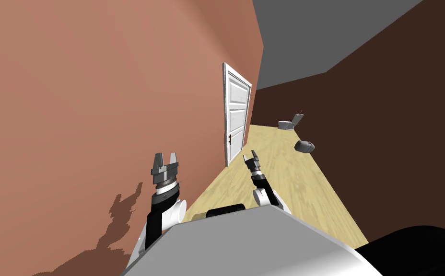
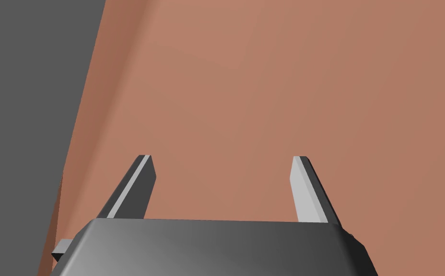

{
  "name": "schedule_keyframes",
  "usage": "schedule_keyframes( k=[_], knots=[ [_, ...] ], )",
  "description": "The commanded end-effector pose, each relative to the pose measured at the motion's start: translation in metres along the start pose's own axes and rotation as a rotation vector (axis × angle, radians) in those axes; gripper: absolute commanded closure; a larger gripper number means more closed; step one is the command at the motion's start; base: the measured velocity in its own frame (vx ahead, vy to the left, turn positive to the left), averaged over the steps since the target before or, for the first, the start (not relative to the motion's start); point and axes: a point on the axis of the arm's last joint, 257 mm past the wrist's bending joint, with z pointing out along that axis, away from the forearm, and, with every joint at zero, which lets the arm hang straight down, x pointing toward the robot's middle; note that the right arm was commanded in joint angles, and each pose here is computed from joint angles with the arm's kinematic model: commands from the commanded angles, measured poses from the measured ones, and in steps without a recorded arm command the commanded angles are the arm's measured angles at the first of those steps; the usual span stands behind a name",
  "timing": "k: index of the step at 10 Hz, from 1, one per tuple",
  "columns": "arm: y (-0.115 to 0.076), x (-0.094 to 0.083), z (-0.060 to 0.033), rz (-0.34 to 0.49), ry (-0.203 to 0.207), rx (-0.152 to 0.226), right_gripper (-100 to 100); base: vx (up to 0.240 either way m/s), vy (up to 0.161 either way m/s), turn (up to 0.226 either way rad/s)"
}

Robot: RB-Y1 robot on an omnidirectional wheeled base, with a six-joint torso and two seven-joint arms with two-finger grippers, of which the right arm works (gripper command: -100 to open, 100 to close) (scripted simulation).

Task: Pull the door open

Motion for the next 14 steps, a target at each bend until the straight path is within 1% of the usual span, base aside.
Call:
schedule_keyframes(
  k=[1,7,14],
  knots=[
    [-0.010,-0.004,-0.0004,0.046,-0.007,0.011,-100,0.117,-0.132,0.190],
    [-0.038,-0.019,-0.0023,0.169,-0.033,0.043,-100,0.062,-0.088,0.148],
    [-0.069,-0.038,-0.0060,0.315,-0.074,0.076,-100,0.059,-0.105,0.159]
  ],
)
